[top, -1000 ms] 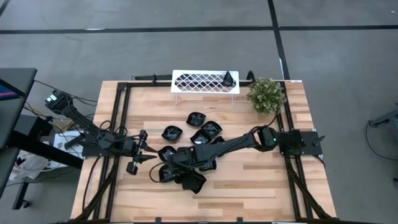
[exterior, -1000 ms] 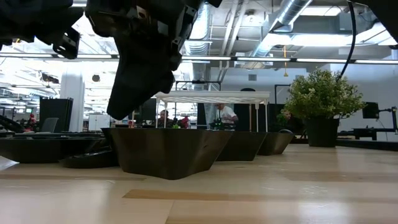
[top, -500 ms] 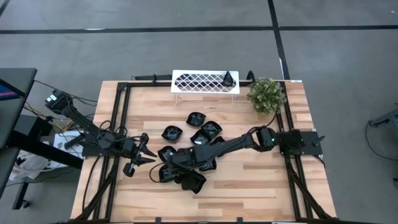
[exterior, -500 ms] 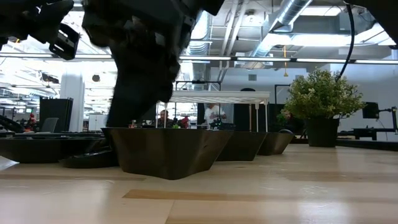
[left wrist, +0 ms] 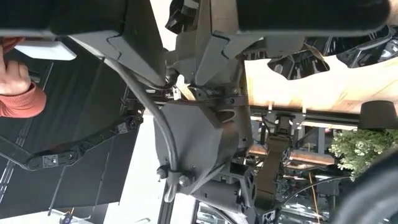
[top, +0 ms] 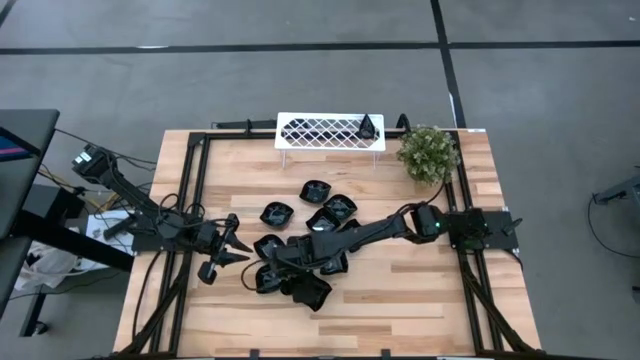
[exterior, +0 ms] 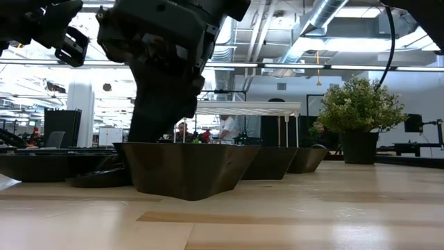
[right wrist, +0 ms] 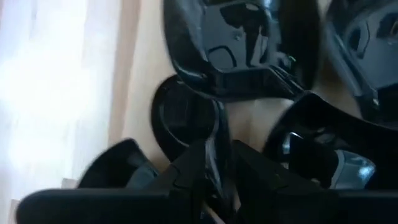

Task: Pick & Place Mini shaped plates
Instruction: Stack the drop-shaped plate on top of the drop-shaped plates on the shelf

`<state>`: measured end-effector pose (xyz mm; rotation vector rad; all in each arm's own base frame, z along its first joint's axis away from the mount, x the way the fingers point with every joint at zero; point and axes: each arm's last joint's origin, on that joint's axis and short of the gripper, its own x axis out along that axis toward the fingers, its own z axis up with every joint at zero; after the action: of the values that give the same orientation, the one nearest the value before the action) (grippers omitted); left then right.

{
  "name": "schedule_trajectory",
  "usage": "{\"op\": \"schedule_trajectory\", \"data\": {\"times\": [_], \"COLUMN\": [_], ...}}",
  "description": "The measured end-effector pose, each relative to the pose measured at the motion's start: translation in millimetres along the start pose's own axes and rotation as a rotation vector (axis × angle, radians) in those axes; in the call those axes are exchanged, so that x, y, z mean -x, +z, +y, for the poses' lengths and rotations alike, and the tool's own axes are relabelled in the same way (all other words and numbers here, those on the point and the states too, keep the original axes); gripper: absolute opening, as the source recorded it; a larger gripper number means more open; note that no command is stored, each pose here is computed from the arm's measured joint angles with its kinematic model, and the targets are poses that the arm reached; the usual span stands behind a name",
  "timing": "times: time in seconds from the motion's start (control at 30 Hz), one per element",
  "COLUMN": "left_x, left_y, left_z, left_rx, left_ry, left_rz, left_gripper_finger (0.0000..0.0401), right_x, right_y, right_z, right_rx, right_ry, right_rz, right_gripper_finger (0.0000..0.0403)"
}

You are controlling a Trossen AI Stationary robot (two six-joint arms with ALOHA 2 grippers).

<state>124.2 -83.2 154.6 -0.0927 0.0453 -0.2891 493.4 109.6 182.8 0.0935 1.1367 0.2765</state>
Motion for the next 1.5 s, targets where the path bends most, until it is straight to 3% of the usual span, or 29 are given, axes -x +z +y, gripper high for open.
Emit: {"op": "schedule_trajectory", "data": {"times": [0.33,0.67,1.17,1.5], "left_x": [0.0,0.0,0.0,0.0], "left_y": [-0.1,0.0,0.0,-0.1], "left_z": [0.0,0.0,0.0,0.0], "left_rx": [0.000,0.000,0.000,0.000], "left_ry": [0.001,0.000,0.000,0.000], "left_rz": [0.001,0.000,0.000,0.001], "left_gripper_finger": [0.0089,0.0089,0.0089,0.0089], "right_x": [2.6,0.6,-7.5,-10.7], "right_y": [-3.6,-2.5,-4.5,-3.7], "right_z": [-14.9,-4.0,-1.4,-2.7], "right_rx": [-0.014,0.036,0.046,0.057], "right_ry": [-0.046,-0.028,0.014,0.020], "right_rz": [0.046,0.026,0.039,0.029], "right_gripper_finger": [0.0074,0.0075,0.0154,0.0158]}}
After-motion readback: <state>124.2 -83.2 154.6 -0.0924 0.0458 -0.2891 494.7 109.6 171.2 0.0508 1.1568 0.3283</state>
